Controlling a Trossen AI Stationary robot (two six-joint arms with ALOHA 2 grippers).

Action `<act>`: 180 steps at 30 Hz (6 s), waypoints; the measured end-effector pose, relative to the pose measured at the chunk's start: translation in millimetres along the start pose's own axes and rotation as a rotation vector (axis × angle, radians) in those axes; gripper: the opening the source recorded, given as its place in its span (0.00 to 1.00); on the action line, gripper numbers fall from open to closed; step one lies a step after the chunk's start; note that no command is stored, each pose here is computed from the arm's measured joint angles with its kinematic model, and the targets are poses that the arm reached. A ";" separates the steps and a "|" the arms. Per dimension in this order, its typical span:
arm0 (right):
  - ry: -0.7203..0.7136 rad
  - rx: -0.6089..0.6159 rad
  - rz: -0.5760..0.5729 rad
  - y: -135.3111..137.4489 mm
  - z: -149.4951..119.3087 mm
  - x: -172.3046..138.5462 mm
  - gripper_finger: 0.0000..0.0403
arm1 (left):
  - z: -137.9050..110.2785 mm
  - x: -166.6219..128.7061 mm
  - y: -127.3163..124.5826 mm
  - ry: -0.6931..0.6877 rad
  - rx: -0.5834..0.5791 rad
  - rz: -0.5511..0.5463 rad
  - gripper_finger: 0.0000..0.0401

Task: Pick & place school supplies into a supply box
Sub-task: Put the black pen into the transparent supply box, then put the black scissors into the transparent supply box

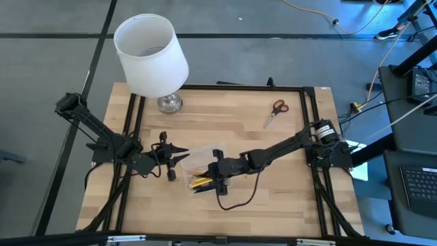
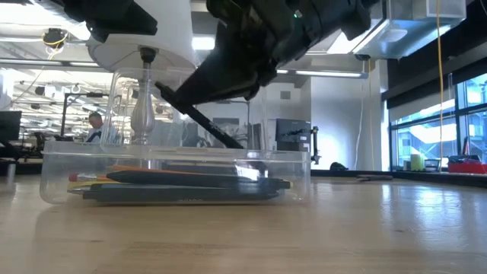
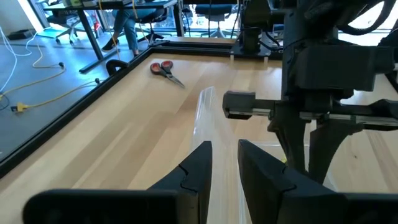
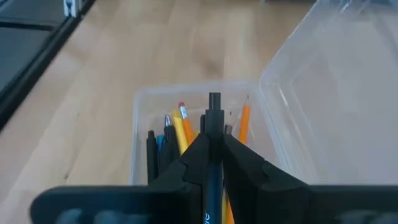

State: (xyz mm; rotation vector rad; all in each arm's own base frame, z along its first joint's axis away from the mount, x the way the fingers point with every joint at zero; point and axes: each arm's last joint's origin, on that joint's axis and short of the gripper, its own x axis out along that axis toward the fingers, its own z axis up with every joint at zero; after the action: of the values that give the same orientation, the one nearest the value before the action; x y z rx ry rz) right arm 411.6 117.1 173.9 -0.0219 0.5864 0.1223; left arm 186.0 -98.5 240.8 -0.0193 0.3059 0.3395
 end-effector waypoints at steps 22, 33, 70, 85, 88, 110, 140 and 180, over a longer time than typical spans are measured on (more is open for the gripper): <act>0.004 -0.032 -0.009 -0.2 -2.1 2.3 0.11 | 0.0 0.0 -0.1 0.001 0.000 -0.003 0.18; 0.004 -0.034 -0.009 -0.2 -2.1 2.3 0.11 | -0.1 0.0 -0.1 0.002 -0.001 -0.003 0.18; 0.479 -0.149 0.038 -13.5 39.3 -139.2 0.20 | -0.6 0.0 0.0 0.006 0.006 -0.005 0.18; 0.475 0.536 -0.766 -101.4 33.4 -253.9 0.20 | -0.4 0.1 0.6 0.000 0.006 0.014 0.18; 0.478 0.694 -0.930 -127.8 26.1 -267.1 0.20 | -0.4 0.1 0.7 -0.001 0.006 0.015 0.18; 0.511 0.645 -1.246 -226.0 -24.4 -267.8 0.20 | -0.4 0.1 0.7 -0.001 0.007 0.017 0.18; 0.416 1.003 -1.200 -241.6 -95.7 -244.3 0.48 | -0.4 0.1 0.7 -0.001 0.007 0.017 0.18; 0.288 1.284 -1.142 -266.5 -189.5 -207.1 0.48 | -0.4 0.1 0.7 -0.001 0.006 0.017 0.18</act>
State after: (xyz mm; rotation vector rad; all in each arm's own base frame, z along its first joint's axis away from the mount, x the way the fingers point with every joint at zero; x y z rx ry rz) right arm 168.5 -180.5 126.8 0.8737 0.7723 -1.3932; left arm 185.7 -97.8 240.4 -0.0105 0.3063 0.3550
